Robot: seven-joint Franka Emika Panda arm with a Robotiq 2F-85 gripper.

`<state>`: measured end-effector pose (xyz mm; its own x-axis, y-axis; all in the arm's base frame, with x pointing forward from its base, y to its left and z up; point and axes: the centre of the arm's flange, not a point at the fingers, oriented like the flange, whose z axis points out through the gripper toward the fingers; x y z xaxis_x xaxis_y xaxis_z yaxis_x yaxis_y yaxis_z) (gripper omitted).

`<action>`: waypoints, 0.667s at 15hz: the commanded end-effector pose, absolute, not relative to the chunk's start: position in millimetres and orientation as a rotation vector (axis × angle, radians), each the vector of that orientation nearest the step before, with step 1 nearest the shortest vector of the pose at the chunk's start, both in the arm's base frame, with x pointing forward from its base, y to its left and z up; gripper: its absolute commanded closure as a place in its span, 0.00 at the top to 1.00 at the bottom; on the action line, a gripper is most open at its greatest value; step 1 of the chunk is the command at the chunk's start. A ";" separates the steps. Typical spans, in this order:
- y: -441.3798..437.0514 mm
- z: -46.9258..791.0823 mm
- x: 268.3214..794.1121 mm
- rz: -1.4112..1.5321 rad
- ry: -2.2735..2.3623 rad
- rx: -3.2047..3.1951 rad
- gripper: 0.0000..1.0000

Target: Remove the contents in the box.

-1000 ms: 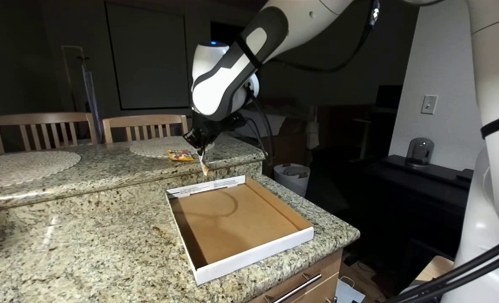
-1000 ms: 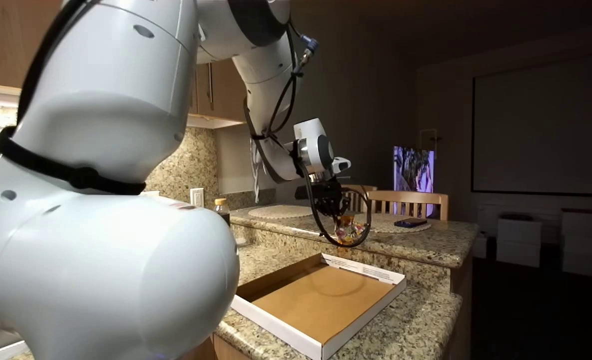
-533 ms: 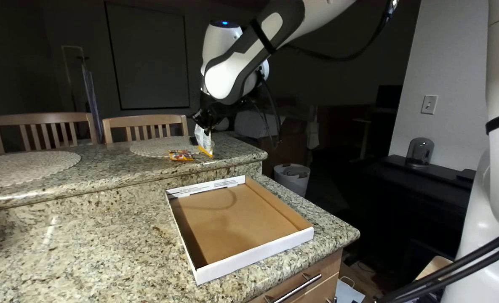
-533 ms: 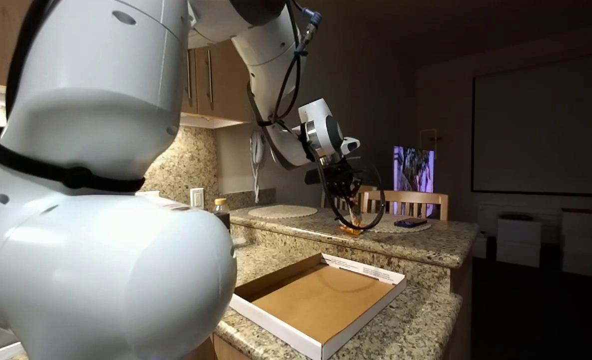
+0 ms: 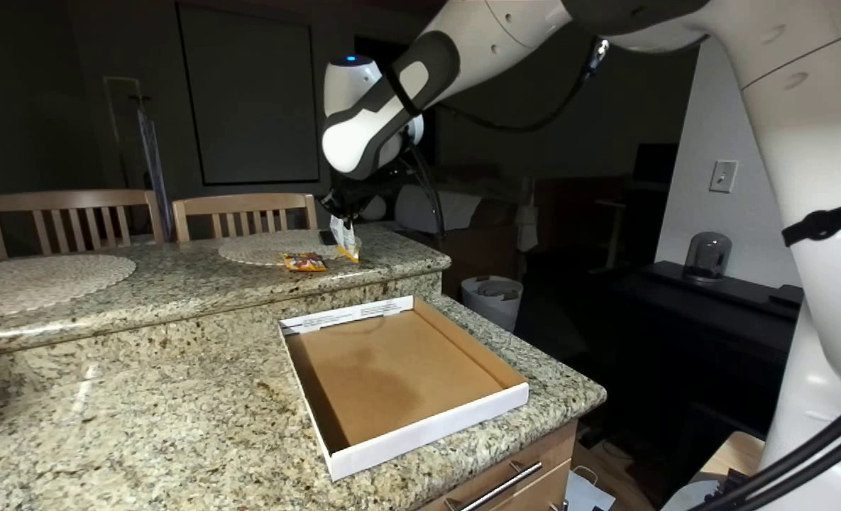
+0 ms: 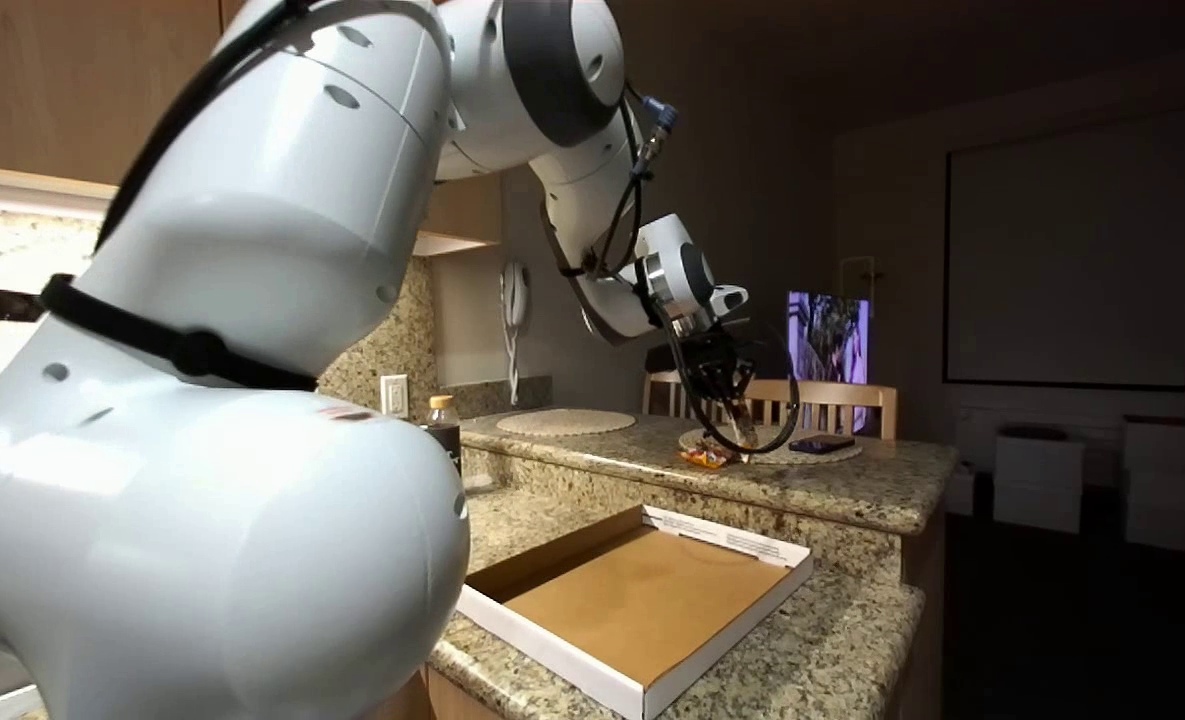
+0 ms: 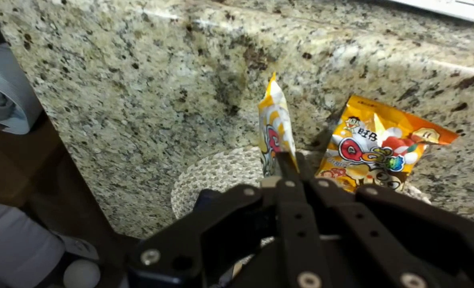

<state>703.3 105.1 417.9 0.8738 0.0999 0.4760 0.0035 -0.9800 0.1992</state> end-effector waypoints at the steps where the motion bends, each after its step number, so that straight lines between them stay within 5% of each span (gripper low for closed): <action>1: 129.0 410.2 732.1 0.699 0.181 2.867 0.27; 10: 150.3 417.5 655.8 0.826 0.356 2.988 0.84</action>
